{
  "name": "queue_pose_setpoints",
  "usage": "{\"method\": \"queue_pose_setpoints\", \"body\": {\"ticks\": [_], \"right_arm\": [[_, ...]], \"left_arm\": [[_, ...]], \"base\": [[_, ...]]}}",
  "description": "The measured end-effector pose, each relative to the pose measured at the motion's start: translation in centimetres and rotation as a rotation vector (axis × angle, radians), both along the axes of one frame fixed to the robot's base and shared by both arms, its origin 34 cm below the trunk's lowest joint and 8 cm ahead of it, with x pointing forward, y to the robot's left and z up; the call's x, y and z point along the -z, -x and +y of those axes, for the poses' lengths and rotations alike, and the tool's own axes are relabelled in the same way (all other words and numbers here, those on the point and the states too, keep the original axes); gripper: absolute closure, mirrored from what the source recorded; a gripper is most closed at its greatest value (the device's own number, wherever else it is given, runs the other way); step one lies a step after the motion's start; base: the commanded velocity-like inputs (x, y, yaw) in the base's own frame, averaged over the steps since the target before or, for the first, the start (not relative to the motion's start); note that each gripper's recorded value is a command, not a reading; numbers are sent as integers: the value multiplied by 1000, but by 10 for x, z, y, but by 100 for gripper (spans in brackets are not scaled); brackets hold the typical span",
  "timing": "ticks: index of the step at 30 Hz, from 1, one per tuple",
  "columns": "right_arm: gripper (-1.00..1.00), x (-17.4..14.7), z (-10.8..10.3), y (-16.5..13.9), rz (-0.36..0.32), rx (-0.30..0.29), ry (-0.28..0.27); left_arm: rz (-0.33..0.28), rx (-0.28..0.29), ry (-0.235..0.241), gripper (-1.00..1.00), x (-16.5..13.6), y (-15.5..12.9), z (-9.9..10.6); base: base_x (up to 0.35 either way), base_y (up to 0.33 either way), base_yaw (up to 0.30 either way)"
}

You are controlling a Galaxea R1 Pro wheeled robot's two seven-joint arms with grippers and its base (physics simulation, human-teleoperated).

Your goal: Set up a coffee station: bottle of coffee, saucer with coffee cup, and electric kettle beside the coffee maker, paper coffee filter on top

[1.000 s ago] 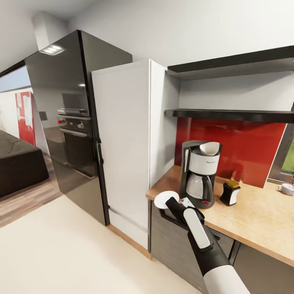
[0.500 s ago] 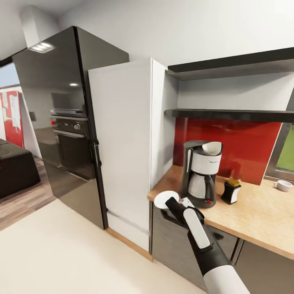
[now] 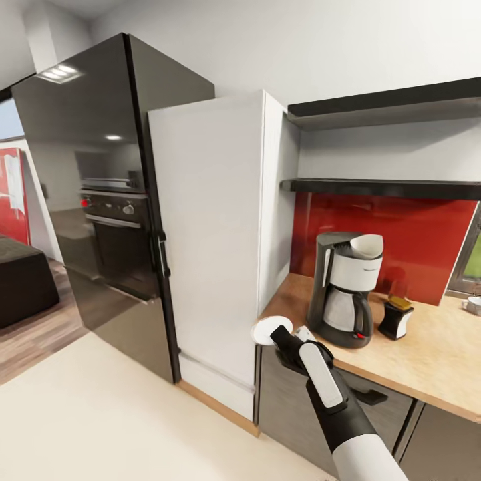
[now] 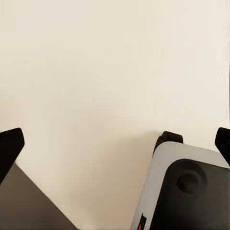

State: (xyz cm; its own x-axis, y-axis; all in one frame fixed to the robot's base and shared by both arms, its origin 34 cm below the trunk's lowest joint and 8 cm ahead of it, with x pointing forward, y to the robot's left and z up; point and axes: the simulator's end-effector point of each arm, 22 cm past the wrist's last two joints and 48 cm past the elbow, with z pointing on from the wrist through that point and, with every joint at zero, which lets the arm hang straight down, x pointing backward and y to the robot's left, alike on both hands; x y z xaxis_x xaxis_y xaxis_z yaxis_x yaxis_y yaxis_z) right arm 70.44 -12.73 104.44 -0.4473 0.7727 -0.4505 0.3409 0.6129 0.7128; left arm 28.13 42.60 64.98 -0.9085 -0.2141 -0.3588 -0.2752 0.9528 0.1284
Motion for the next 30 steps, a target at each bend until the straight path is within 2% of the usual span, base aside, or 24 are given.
{"method": "queue_pose_setpoints", "body": {"ticks": [6, 10, 18, 22, 30], "right_arm": [[100, 2, 0, 0, 5, -1, 0], [100, 2, 1, 1, 5, -1, 0], [100, 5, 1, 2, 12, -2, 3], [100, 9, 1, 2, 21, -2, 4], [100, 10, 1, 2, 22, -3, 5]], "left_arm": [[1, -2, -2, -100, 0, 0, 2], [0, -2, -4, -100, -1, 0, 4], [0, -2, -3, -100, -1, 0, 3], [1, -2, -2, -100, 0, 0, 2], [1, -2, -3, -100, -1, 0, 3]], "base": [[12, 6, -269], [46, 27, -59], [242, 198, -9], [170, 93, -175], [7, 4, -176]]}}
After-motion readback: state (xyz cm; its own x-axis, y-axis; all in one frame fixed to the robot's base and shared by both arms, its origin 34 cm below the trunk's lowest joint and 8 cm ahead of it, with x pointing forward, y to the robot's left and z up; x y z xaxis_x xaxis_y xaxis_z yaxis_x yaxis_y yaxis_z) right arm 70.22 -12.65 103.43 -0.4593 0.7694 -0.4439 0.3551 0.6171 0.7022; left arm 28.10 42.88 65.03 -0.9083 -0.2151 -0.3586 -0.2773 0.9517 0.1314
